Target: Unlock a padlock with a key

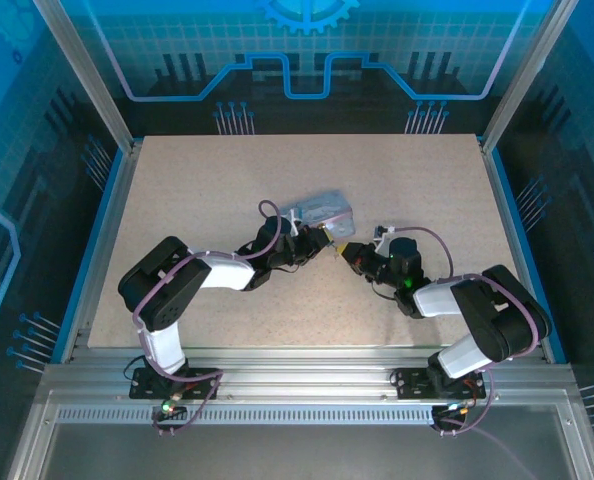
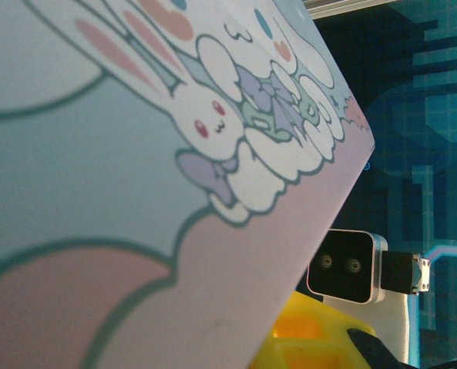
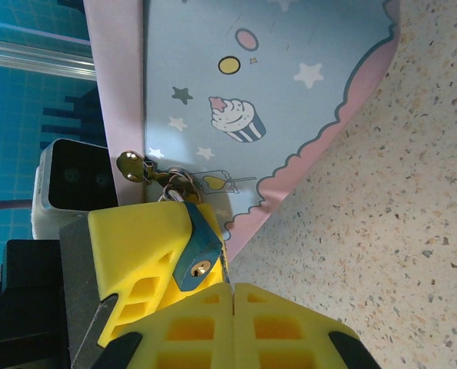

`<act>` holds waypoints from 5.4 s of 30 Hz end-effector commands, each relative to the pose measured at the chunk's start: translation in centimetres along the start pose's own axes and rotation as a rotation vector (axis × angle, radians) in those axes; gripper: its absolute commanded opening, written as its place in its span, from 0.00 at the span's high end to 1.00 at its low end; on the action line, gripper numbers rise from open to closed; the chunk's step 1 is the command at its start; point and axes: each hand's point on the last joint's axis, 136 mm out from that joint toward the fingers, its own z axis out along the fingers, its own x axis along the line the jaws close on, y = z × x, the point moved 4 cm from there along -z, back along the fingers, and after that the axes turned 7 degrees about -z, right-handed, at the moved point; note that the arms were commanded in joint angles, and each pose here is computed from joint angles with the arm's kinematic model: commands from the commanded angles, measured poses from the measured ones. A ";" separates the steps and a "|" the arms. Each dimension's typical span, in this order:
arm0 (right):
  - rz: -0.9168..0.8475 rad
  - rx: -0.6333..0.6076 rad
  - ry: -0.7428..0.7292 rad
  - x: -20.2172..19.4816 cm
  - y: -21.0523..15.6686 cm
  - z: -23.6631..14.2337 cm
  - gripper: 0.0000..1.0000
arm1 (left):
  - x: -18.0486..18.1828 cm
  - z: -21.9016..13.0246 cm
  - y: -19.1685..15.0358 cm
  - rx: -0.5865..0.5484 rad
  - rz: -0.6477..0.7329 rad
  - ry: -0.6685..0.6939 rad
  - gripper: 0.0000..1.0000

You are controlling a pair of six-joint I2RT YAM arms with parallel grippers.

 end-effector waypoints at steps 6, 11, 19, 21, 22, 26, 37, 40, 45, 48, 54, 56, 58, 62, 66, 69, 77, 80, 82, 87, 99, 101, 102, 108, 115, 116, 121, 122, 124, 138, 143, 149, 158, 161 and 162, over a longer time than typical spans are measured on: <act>-0.025 -0.005 0.056 1.6 0.1 0.0 1.00 | -1.7 0.0 0.3 0.007 0.004 -0.077 0.98; -0.028 -0.007 0.056 1.6 0.0 -0.1 1.00 | -1.8 0.0 0.4 0.007 0.005 -0.078 0.98; -0.031 -0.009 0.049 1.4 0.0 -0.3 1.00 | -1.6 0.0 0.4 0.007 0.001 -0.074 0.98; -0.029 -0.008 0.048 1.4 -0.1 -0.4 1.00 | -1.5 0.1 0.4 0.007 -0.001 -0.074 0.98; -0.029 -0.011 0.046 1.3 -0.1 -0.5 1.00 | -1.5 0.1 0.4 0.008 0.000 -0.073 0.98; -0.029 -0.015 0.033 1.0 -0.3 -0.7 1.00 | -1.5 0.1 0.6 0.006 -0.004 -0.077 0.98; -0.042 -0.022 0.053 1.7 0.0 -0.7 1.00 | -1.4 0.1 0.5 0.009 -0.011 -0.076 0.98; -0.045 -0.023 0.056 1.8 0.0 -0.7 1.00 | -1.4 0.1 0.5 0.011 -0.013 -0.076 0.98; -0.048 -0.021 0.055 1.9 0.0 -0.6 1.00 | -1.3 0.1 0.5 0.013 -0.017 -0.077 0.97; -0.051 -0.018 0.058 1.9 0.0 -0.4 1.00 | -1.3 0.2 0.4 0.015 -0.021 -0.080 0.97; -0.053 -0.021 0.061 2.0 0.2 0.1 1.00 | -1.4 0.2 0.4 0.022 -0.026 -0.087 0.98; -0.058 -0.023 0.061 2.1 0.4 0.2 1.00 | -1.4 0.3 0.3 0.027 -0.031 -0.091 0.98; -0.065 -0.033 0.057 2.1 0.5 0.4 1.00 | -1.5 0.3 0.3 0.031 -0.034 -0.098 0.98; -0.058 -0.049 0.057 2.3 0.9 0.6 1.00 | -1.6 0.3 0.2 0.037 -0.033 -0.105 0.98; 0.001 -0.050 0.054 2.2 1.1 0.9 1.00 | -1.8 0.2 0.2 0.040 -0.032 -0.110 0.98; 0.046 -0.044 0.059 2.0 1.0 1.2 1.00 | -2.0 0.2 0.2 0.040 -0.029 -0.117 0.98; 0.111 -0.023 0.092 2.2 1.0 1.9 1.00 | -2.4 0.3 0.1 0.048 -0.027 -0.131 0.98; 0.149 -0.023 0.104 2.3 1.0 2.0 1.00 | -2.5 0.2 0.1 0.051 -0.026 -0.134 0.98; 0.180 -0.012 0.106 2.3 1.0 2.3 1.00 | -2.5 0.3 0.1 0.053 -0.025 -0.136 0.98; 0.259 -0.007 0.114 1.8 1.1 2.7 1.00 | -2.7 0.2 0.0 0.057 -0.023 -0.142 0.99; 0.357 0.045 0.117 1.0 1.0 3.8 1.00 | -3.0 0.1 -0.1 0.072 -0.021 -0.155 1.00; 0.376 0.052 0.132 1.0 1.2 4.0 1.00 | -2.8 0.1 -0.2 0.073 -0.022 -0.153 1.00; 0.370 0.055 0.142 1.2 1.4 4.0 1.00 | -2.8 0.1 -0.2 0.076 -0.022 -0.153 1.00; 0.223 0.140 0.055 2.6 1.3 5.3 1.00 | -3.1 0.3 -0.7 0.109 -0.017 -0.160 1.00; 0.210 0.137 0.048 3.5 2.1 5.7 1.00 | -3.2 0.5 -1.5 0.153 -0.004 -0.162 1.00; 0.210 0.139 0.048 3.4 2.1 5.8 1.00 | -3.1 0.5 -1.6 0.157 -0.007 -0.159 1.00; 0.215 0.152 0.047 3.1 1.6 5.8 1.00 | -2.8 0.4 -1.7 0.160 -0.008 -0.150 1.00; 0.217 0.155 0.042 2.9 1.5 5.7 1.00 | -2.8 0.3 -1.8 0.161 -0.006 -0.147 1.00; 0.218 0.157 0.041 2.7 1.4 5.6 1.00 | -2.6 0.2 -1.8 0.161 -0.003 -0.138 1.00; 0.207 0.188 0.045 2.8 0.7 6.1 0.97 | -1.9 0.0 -1.5 0.163 0.000 -0.083 1.00; 0.185 0.202 -0.009 1.3 0.1 4.5 0.84 | -0.9 -0.5 -0.8 0.152 -0.008 -0.024 1.00; 0.099 0.241 -0.104 0.3 -0.3 2.0 0.73 | -0.4 -0.9 -0.6 0.158 0.035 0.082 1.00; -0.140 0.302 -0.331 -0.6 -1.7 -2.1 0.69 | -0.5 -1.4 -0.6 0.179 0.059 0.178 1.00; -0.234 0.311 -0.375 -0.4 -2.0 -2.7 0.68 | -0.5 -1.4 -0.6 0.182 0.056 0.180 1.00; -0.272 0.316 -0.385 -0.1 -2.1 -2.8 0.68 | -0.5 -1.4 -0.7 0.185 0.054 0.185 1.00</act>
